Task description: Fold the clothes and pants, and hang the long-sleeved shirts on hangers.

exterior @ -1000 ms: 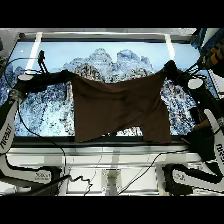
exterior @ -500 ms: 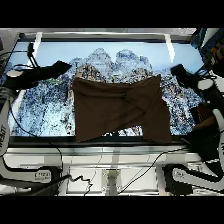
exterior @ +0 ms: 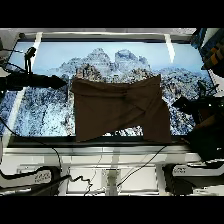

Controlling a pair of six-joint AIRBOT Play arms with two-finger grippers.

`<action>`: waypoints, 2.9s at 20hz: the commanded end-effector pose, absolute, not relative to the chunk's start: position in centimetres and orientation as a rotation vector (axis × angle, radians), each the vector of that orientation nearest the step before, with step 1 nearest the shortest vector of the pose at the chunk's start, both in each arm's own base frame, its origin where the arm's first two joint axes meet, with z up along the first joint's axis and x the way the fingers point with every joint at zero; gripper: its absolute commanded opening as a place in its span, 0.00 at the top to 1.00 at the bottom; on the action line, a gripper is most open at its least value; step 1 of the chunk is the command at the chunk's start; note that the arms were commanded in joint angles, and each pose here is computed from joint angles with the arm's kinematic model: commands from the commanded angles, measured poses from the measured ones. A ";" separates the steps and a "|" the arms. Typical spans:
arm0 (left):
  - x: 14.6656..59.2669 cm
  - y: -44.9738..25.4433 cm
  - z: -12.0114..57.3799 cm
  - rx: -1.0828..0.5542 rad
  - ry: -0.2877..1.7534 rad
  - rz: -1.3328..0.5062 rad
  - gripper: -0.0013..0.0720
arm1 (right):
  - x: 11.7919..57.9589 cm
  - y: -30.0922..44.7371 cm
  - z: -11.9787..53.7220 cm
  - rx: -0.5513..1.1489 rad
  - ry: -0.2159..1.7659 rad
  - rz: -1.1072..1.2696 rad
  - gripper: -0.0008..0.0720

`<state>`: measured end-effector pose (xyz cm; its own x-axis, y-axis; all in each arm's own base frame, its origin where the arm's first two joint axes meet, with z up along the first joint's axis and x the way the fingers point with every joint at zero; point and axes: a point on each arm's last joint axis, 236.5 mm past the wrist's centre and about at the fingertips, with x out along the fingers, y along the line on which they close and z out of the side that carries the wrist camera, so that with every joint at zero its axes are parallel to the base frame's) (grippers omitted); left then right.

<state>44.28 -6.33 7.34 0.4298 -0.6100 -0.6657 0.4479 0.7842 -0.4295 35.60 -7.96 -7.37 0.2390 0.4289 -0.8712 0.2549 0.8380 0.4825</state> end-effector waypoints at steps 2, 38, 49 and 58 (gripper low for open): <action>43.3 -5.9 6.9 -0.206 0.965 -0.649 0.02 | 33.7 -6.2 -9.9 0.550 1.446 0.301 0.24; 18.8 -8.1 -9.4 -0.184 1.465 -0.561 0.23 | 35.2 -3.1 -12.9 0.602 1.436 0.400 0.96; 19.3 -10.9 -12.4 -0.038 1.479 -0.646 0.17 | 35.2 -3.1 -12.9 0.604 1.436 0.399 0.96; 21.4 -11.8 -13.3 -0.085 1.457 -0.619 0.96 | 34.8 -2.6 -12.5 0.621 1.451 0.426 0.96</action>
<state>20.22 -12.21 -13.26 -0.0403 -0.4627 -0.8856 0.3198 0.8337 -0.4501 35.06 -3.04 -12.88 0.1018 0.6009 -0.7929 0.1004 0.7867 0.6091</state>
